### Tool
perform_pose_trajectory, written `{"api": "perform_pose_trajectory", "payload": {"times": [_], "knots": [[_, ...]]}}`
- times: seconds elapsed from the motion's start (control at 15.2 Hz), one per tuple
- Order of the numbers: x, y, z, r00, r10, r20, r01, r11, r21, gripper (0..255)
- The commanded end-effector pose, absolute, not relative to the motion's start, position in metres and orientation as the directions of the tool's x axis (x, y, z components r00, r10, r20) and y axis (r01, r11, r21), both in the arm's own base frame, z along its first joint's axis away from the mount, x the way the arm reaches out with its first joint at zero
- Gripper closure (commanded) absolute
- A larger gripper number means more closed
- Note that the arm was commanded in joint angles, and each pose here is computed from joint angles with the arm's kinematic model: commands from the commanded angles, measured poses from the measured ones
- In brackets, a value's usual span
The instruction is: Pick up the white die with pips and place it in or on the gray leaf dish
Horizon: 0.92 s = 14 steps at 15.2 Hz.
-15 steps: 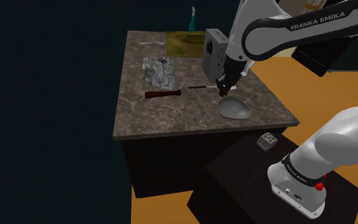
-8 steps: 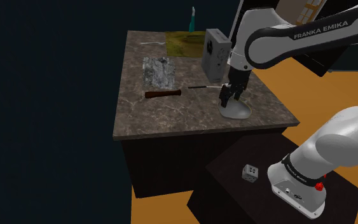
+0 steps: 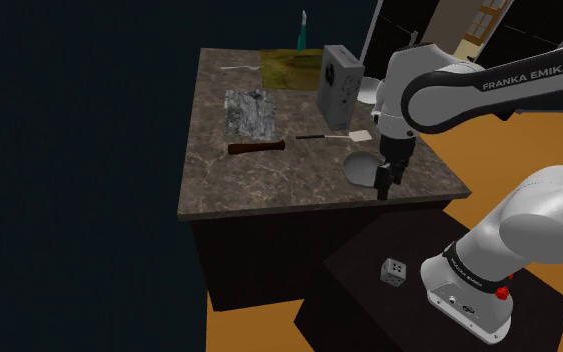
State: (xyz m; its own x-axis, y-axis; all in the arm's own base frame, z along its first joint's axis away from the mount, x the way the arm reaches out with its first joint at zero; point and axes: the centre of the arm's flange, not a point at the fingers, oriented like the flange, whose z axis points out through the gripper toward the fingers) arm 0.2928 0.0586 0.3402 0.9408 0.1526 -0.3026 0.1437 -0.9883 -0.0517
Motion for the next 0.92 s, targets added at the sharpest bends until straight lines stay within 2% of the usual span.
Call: {"api": "perform_pose_trajectory", "payload": {"times": [0.0, 0.2, 0.86], "knots": [[0.275, 0.056, 0.331, 0.917, 0.19, -0.352, 0.178, -0.982, -0.067, 0], [0.247, 0.049, 0.32, 0.875, 0.243, -0.418, 0.225, -0.97, -0.091, 0], [0.229, 0.048, 0.283, 0.873, 0.245, -0.421, 0.228, -0.969, -0.092, 0]]}}
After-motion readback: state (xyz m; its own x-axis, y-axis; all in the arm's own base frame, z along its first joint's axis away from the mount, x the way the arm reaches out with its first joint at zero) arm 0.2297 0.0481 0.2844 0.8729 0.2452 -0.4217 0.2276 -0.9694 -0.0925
